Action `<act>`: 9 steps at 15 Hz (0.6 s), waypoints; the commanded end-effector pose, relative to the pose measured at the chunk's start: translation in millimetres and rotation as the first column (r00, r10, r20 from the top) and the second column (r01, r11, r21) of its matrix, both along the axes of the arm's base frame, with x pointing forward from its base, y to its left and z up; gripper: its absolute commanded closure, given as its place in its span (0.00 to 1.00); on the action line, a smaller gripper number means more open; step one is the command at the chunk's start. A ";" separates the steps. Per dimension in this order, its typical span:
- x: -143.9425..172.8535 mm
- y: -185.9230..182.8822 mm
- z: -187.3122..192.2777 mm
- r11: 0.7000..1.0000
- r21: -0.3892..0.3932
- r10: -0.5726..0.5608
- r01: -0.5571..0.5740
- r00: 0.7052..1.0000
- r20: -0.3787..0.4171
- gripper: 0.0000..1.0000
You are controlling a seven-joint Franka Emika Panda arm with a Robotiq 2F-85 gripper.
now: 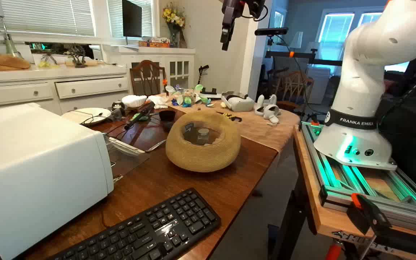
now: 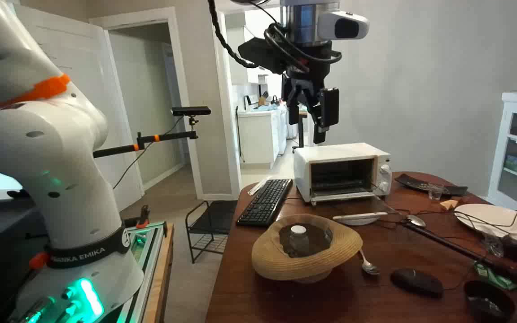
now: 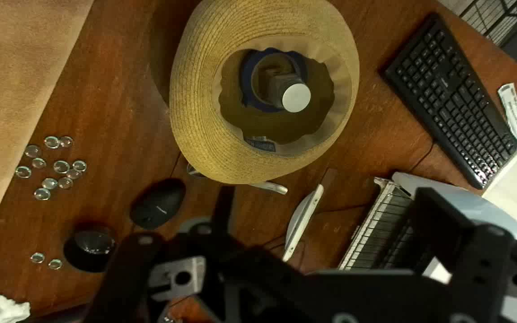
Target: Put the black measuring cup in the brown hat.
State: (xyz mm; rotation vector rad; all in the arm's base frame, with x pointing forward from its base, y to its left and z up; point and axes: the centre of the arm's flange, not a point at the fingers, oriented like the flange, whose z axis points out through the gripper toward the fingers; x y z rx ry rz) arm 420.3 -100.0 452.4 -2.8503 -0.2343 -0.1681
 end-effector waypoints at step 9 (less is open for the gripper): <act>28.4 -18.2 -16.9 0.999 -0.029 0.024 -0.023 0.999 0.027 0.00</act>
